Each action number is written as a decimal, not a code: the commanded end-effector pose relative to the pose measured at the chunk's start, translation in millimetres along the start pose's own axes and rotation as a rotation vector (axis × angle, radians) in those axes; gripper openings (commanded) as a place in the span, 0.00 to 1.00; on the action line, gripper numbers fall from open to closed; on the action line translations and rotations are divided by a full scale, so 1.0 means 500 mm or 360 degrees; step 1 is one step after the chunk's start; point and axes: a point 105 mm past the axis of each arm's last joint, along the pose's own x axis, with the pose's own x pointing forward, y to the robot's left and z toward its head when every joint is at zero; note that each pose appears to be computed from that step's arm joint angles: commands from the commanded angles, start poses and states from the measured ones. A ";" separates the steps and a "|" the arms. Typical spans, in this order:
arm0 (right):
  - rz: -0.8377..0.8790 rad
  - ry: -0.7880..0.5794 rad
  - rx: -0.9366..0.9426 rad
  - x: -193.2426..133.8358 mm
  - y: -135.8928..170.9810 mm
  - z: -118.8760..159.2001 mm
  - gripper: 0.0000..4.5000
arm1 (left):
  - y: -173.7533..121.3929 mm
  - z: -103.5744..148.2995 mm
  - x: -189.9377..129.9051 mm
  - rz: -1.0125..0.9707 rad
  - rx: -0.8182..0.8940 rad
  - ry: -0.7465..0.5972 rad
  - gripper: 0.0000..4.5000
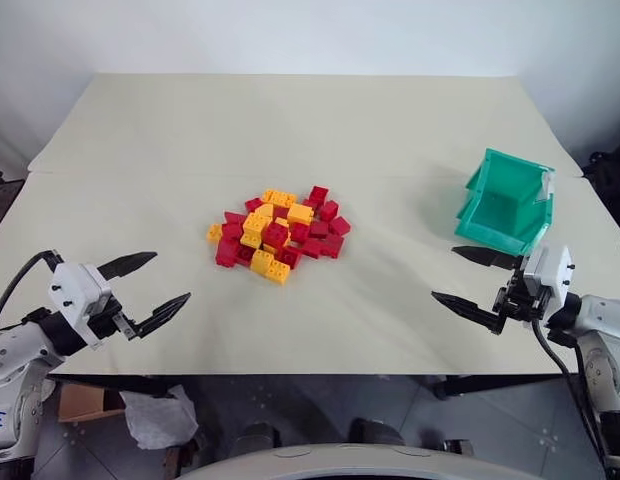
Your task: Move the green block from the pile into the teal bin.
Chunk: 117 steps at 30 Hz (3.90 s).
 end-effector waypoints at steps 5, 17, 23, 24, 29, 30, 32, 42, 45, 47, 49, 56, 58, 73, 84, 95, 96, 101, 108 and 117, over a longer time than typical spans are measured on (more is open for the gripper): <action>0.0116 -0.0075 0.0011 0.043 0.015 0.009 1.00 | 0.008 0.002 -0.010 0.0121 -0.0136 -0.0119 1.00; 0.0505 -0.0163 0.0075 0.265 0.114 0.068 0.39 | -0.026 -0.044 -0.094 0.0351 -0.0352 -0.0085 1.00; 0.0626 -0.0127 0.0088 0.395 0.172 0.085 0.01 | -0.061 -0.059 -0.101 0.0349 -0.0401 -0.0055 1.00; 0.0631 -0.0116 0.0095 0.420 0.178 0.092 0.01 | -0.066 -0.057 -0.096 0.0349 -0.0411 -0.0067 1.00; 0.0586 -0.0052 0.0045 0.521 0.188 0.108 0.01 | -0.071 -0.049 -0.069 0.0359 -0.0432 -0.0123 1.00; 0.0578 -0.0039 0.0033 0.535 0.188 0.109 0.01 | -0.070 -0.046 -0.065 0.0354 -0.0427 -0.0130 1.00; 0.0533 -0.0017 0.0001 0.564 0.185 0.111 0.01 | -0.064 -0.042 -0.056 0.0355 -0.0417 -0.0146 1.00; 0.0107 0.0088 -0.0128 0.614 0.082 0.096 0.01 | -0.043 -0.025 -0.043 0.0387 -0.0377 -0.0201 1.00; 0.0033 0.0065 -0.0120 0.615 0.060 0.104 0.01 | -0.039 -0.023 -0.041 0.0407 -0.0385 -0.0216 1.00; 0.0039 0.0057 -0.0126 0.617 0.061 0.106 0.01 | -0.039 -0.022 -0.041 0.0408 -0.0387 -0.0218 1.00; 0.0105 0.0049 -0.0124 0.623 0.077 0.108 0.01 | -0.037 -0.022 -0.038 0.0405 -0.0389 -0.0218 1.00; 0.0631 0.0089 -0.0138 0.618 0.194 0.082 0.01 | -0.031 -0.019 -0.033 0.0397 -0.0384 -0.0219 1.00; 0.0778 0.0139 -0.0126 0.600 0.212 0.072 0.01 | -0.032 -0.019 -0.033 0.0393 -0.0386 -0.0217 1.00; 0.0764 0.0017 0.0214 0.534 0.141 0.151 0.05 | -0.022 -0.010 -0.039 0.0414 -0.0400 -0.0236 1.00; 0.0476 -0.0355 0.0132 0.399 0.037 0.147 0.83 | 0.003 -0.001 -0.027 0.0353 -0.0327 -0.0203 1.00; 0.0422 -0.0207 0.0158 0.349 0.047 0.109 0.99 | 0.009 -0.009 -0.006 0.0301 -0.0338 -0.0186 1.00; 0.0449 -0.0210 0.0151 0.363 0.058 0.115 0.99 | 0.009 -0.008 -0.006 0.0301 -0.0338 -0.0188 1.00; 0.0558 -0.0199 0.0206 0.441 0.103 0.152 0.99 | 0.011 -0.007 -0.010 0.0315 -0.0335 -0.0185 1.00; 0.0553 0.0005 0.0210 0.568 0.144 0.171 0.99 | 0.009 -0.010 -0.031 0.0367 -0.0373 -0.0179 1.00; 0.0293 0.0214 0.0193 0.649 0.129 0.154 0.99 | 0.003 -0.011 -0.040 0.0406 -0.0381 -0.0180 1.00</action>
